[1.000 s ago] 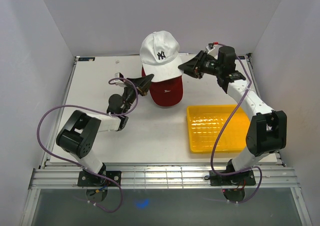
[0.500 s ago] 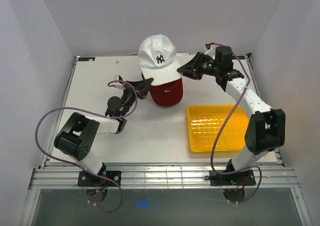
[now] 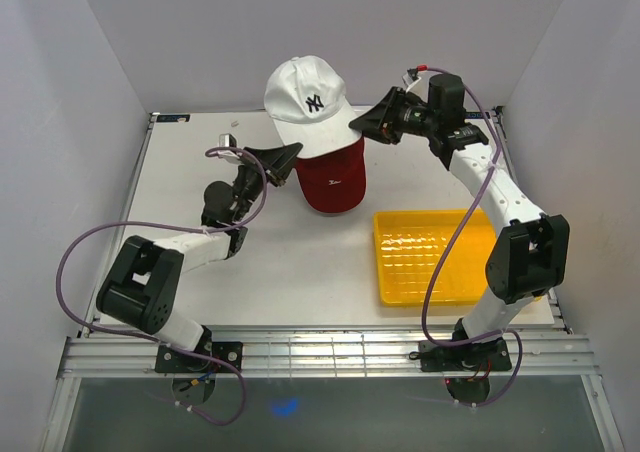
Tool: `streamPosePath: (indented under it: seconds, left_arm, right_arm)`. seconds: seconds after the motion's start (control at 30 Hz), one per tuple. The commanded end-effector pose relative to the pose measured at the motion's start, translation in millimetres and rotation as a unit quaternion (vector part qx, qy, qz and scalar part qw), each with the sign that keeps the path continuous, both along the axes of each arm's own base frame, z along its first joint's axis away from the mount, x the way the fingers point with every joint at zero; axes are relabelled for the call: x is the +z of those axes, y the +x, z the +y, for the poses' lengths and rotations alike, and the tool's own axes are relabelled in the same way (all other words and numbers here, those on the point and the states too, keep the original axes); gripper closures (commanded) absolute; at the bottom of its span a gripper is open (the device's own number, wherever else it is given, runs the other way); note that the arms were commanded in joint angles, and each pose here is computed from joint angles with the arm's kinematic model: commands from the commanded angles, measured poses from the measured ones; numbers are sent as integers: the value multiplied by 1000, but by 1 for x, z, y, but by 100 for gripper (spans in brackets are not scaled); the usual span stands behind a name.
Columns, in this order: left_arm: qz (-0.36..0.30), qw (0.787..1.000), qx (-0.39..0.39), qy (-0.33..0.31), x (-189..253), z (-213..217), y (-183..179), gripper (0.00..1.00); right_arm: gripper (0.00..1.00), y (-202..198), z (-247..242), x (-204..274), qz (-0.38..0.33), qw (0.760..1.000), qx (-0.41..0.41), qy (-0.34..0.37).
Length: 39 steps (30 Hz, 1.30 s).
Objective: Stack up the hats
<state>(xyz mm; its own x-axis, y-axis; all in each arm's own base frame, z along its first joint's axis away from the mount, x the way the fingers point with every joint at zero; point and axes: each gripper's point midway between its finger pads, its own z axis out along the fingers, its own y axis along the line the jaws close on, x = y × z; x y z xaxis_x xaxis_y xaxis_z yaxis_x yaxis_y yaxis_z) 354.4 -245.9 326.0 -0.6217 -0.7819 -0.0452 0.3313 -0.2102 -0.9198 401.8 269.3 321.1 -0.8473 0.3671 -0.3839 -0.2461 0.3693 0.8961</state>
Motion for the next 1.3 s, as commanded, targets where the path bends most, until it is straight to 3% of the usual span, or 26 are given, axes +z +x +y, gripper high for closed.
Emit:
streamPosePath:
  seconds: [0.0,0.9,1.27]
  left_arm:
    - [-44,993,-94,46,9,-25,-45,100]
    - [29,986,-151,71,-54,-39,-45,100]
    - [5,986,-143,80,-27,-37,-26,100]
  right_arm:
    - [73,3,14,8,-53,998,7,-15]
    - [75,-13,-14,-32,-58,995,-38,-77]
    - [75,-2,-10,2,-90,994,-39,-57]
